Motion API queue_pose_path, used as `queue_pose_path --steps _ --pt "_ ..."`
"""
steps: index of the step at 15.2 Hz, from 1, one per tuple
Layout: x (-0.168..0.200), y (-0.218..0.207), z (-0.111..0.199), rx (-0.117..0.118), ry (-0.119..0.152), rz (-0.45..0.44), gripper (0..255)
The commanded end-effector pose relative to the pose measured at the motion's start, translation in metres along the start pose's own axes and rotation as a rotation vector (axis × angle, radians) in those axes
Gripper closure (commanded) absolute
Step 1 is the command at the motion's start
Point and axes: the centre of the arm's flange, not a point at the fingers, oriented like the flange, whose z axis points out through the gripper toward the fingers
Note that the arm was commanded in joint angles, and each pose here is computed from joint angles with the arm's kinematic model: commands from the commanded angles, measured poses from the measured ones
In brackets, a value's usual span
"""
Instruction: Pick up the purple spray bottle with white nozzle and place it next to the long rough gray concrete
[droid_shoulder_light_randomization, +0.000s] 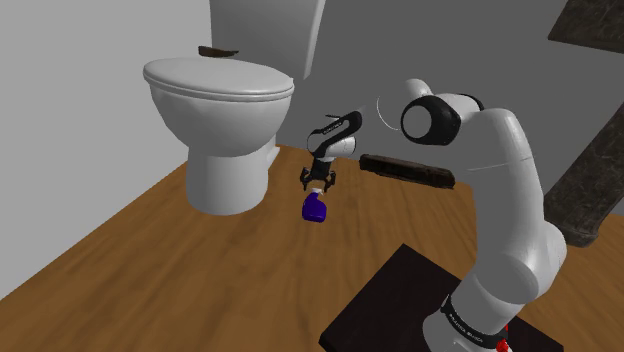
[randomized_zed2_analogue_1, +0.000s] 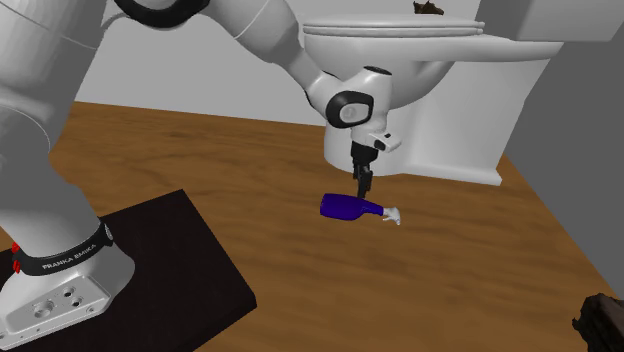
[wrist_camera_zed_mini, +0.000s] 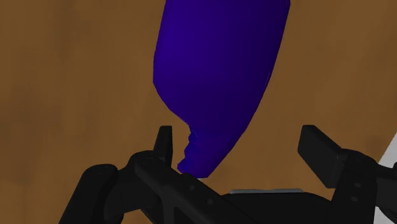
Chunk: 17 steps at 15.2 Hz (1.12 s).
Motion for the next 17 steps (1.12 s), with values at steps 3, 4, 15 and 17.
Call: queue_pose_path --steps 3,4,15,17 --pt "0.037 0.007 0.035 0.013 0.006 0.080 0" --pt "0.037 0.007 0.040 0.013 0.006 0.080 0" --pt "0.037 0.007 0.075 0.013 0.006 0.080 0" --pt "0.037 0.007 0.075 0.013 0.006 0.080 0"
